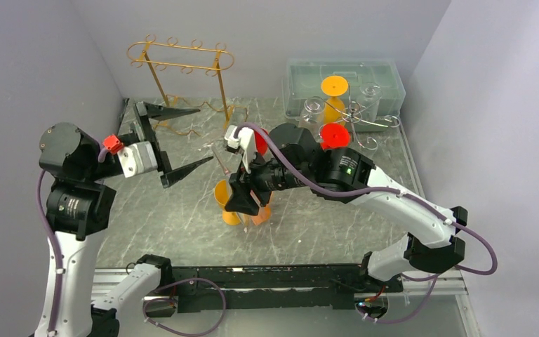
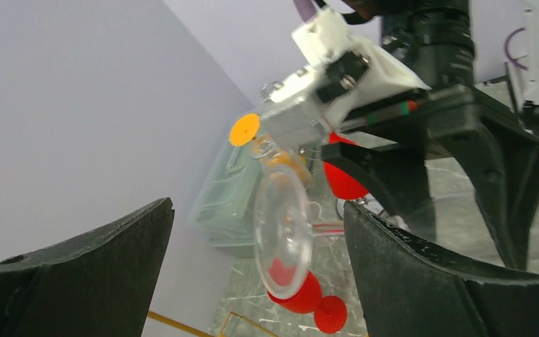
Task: Place the wine glass upside down on the wine glass rack
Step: Turn the wine glass upside down at the wine rack.
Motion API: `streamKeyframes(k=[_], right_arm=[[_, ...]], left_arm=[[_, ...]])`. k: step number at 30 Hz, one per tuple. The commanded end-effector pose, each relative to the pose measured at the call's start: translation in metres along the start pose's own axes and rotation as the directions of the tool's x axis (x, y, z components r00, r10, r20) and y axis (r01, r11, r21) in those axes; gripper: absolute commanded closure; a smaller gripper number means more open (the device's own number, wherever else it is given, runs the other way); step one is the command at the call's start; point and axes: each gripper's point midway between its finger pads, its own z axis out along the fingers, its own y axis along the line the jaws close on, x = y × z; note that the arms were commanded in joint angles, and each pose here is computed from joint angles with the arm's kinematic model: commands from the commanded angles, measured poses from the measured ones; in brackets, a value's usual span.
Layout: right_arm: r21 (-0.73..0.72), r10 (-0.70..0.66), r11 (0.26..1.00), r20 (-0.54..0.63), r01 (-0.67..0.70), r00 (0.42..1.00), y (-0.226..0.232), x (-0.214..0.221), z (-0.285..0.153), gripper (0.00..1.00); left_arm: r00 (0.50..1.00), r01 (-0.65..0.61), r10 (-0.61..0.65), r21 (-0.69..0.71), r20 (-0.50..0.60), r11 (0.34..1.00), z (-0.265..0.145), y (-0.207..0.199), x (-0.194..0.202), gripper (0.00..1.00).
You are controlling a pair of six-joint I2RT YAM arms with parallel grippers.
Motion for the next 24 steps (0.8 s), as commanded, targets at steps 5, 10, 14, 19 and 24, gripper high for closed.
streamKeyframes(k=[5, 10, 14, 19, 24], right_arm=[[-0.048, -0.070, 0.996, 0.156, 0.079, 0.985, 0.022, -0.045, -0.012, 0.85], [-0.055, -0.076, 0.995, 0.154, 0.085, 0.985, 0.025, -0.047, -0.005, 0.86], [-0.051, -0.076, 0.995, 0.190, 0.087, 0.979, 0.027, -0.055, -0.005, 0.87], [-0.027, -0.077, 0.996, 0.228, 0.085, 0.971, 0.024, -0.062, -0.007, 0.90], [0.048, -0.057, 0.998, 0.276, 0.045, 0.959, 0.010, -0.056, -0.015, 1.00]], left_arm=[[0.998, -0.053, 0.054, 0.059, -0.023, 0.997, -0.014, -0.026, -0.011, 0.17], [0.996, -0.079, 0.081, 0.058, -0.031, 0.995, -0.014, -0.024, -0.007, 0.32], [0.998, -0.039, 0.043, 0.083, -0.049, 0.996, -0.013, -0.028, -0.002, 0.78], [0.998, -0.025, 0.031, 0.083, -0.060, 0.996, -0.014, -0.031, 0.006, 0.71], [0.994, -0.085, 0.087, 0.026, -0.068, 0.996, -0.017, -0.021, 0.001, 1.00]])
